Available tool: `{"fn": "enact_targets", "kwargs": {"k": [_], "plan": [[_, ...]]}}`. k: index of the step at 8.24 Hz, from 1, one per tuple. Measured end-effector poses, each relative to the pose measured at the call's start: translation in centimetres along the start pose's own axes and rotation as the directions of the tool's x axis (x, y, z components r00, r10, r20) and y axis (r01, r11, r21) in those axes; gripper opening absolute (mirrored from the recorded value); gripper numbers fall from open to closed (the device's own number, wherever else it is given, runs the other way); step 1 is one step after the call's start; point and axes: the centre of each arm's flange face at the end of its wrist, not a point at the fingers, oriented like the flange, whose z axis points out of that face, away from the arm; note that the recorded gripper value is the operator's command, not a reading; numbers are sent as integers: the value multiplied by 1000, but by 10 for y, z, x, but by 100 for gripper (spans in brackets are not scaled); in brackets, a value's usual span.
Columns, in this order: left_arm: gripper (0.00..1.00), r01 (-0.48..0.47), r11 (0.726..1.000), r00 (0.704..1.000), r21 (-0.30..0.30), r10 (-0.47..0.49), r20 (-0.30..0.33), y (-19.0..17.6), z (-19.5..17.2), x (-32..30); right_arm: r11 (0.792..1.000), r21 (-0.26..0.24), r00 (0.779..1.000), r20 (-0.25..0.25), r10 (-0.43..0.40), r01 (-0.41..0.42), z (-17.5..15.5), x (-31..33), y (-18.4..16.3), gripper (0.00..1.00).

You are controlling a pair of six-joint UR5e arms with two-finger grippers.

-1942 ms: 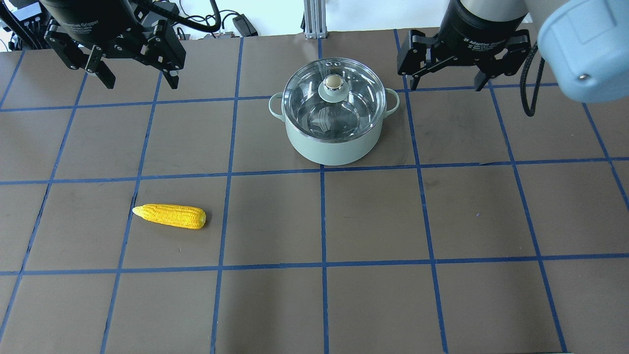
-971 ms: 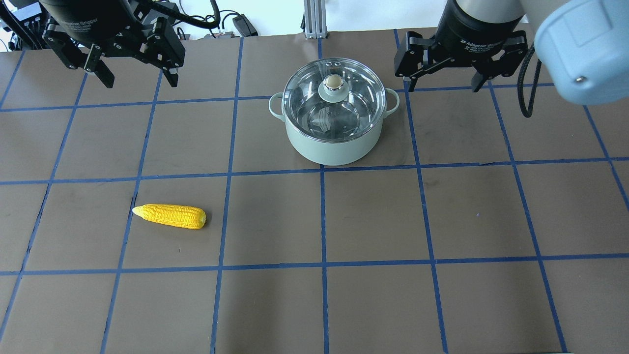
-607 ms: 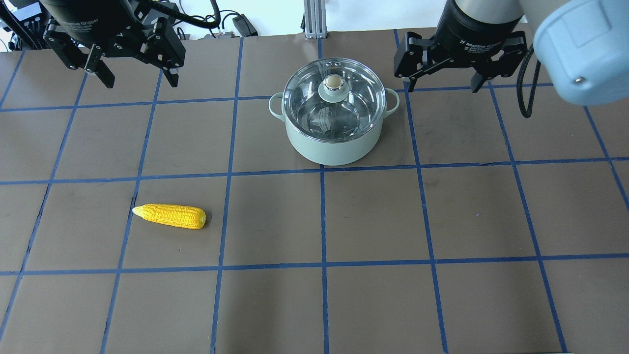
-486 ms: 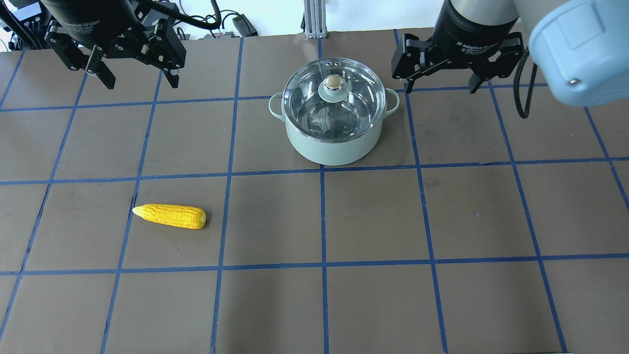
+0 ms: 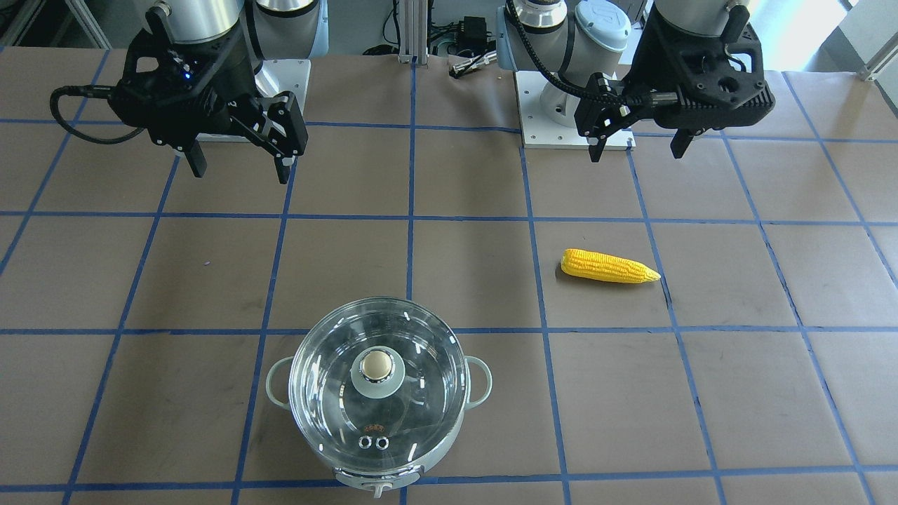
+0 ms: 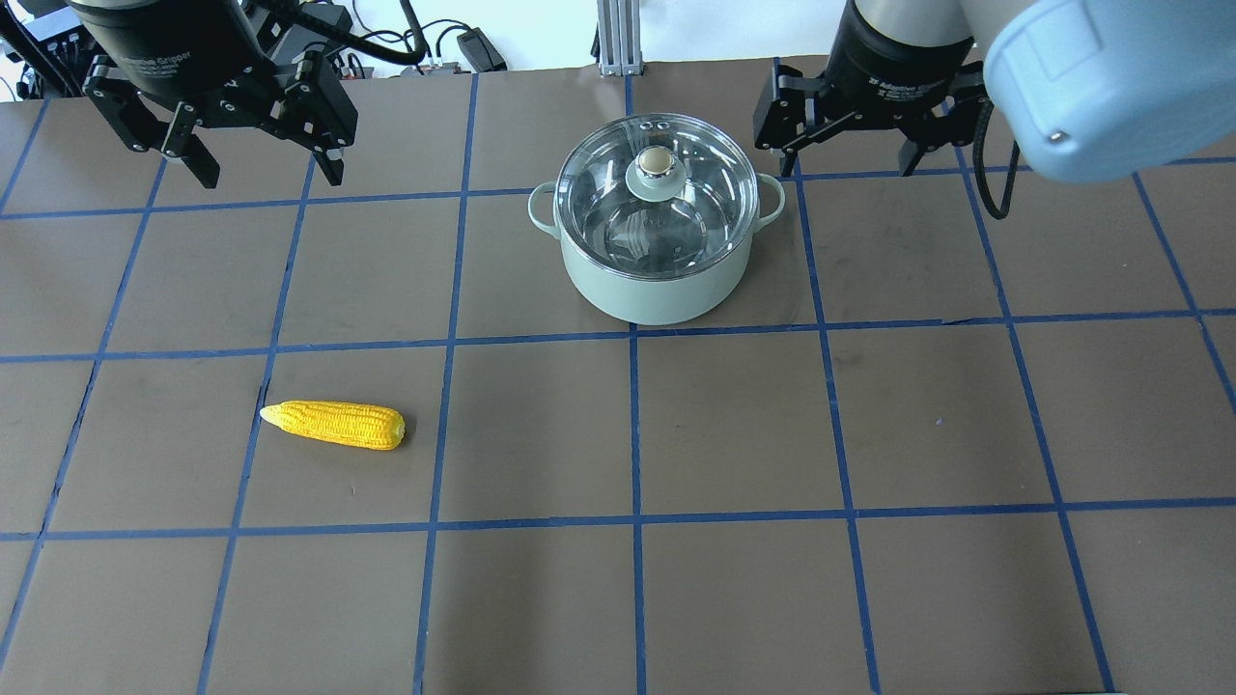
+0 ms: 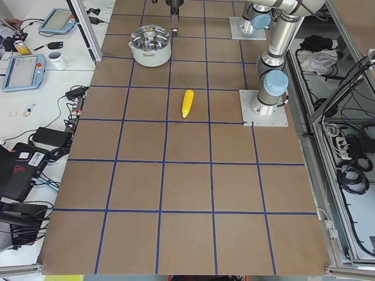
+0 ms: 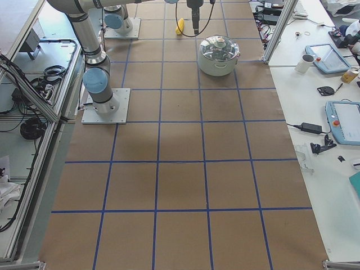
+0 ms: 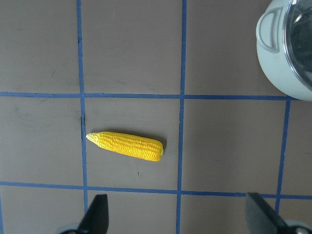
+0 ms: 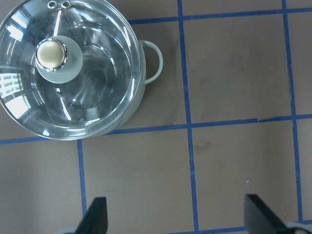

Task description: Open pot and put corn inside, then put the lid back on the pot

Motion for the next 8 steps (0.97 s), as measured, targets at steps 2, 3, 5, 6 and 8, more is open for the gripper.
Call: {"fn": "enact_targets", "kwargs": {"k": [2,3,5,6,8], "plan": [[100,45,999,999,-2,-45,-4,-6,3,-18,1000,20,1000,8,7,-7,20,-17,-45,100],[100,94,996,996,-2,-94,-4,-9,3,-32,999,37,1000,19,10,-11,50,-45,-68,100],[100,245,970,970,-4,-245,-4,-14,4,-65,998,61,1000,21,11,-12,121,-116,-87,100],[100,341,940,940,-7,-341,-4,-17,5,-81,998,68,1000,25,14,-16,144,-133,-91,100],[100,490,871,871,-21,-490,7,-22,13,-97,997,78,1000,22,-2,1,176,-145,-99,100]]}}
